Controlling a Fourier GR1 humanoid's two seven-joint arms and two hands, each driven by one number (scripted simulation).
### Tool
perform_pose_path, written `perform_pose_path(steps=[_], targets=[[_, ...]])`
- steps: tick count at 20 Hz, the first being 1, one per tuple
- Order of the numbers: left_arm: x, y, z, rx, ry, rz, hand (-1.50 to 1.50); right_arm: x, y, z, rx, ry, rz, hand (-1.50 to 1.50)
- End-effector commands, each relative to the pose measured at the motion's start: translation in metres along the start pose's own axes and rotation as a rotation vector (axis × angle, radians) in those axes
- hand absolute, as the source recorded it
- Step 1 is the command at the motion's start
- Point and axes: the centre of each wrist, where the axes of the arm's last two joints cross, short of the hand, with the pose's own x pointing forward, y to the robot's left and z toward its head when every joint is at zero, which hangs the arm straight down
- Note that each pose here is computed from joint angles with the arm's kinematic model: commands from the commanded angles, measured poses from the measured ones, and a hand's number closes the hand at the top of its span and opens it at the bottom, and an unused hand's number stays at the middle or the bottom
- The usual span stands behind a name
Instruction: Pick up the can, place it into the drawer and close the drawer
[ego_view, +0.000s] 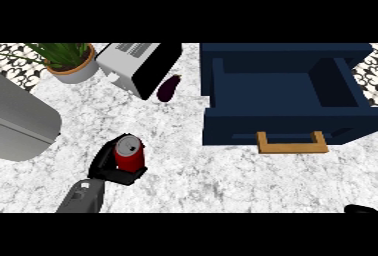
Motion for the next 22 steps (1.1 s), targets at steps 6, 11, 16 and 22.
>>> perform_pose_path(steps=[6, 11, 16, 22], targets=[[0.024, -0.016, -0.035, 0.075, -0.066, 0.051, 1.5, 0.007, 0.017, -0.001, -0.01, -0.016, 0.018, -1.5], [0.05, -0.035, -0.081, 0.323, -0.125, 0.084, 1.5, 0.004, 0.01, 0.002, -0.002, -0.019, 0.005, -1.5], [0.068, -0.036, -0.091, 0.281, -0.126, 0.035, 1.5, 0.002, 0.015, 0.006, -0.009, -0.03, 0.024, -1.5], [0.136, -0.067, -0.127, 0.188, -0.171, -0.035, 1.5, -0.002, 0.002, 0.002, -0.03, -0.032, 0.043, -1.5]])
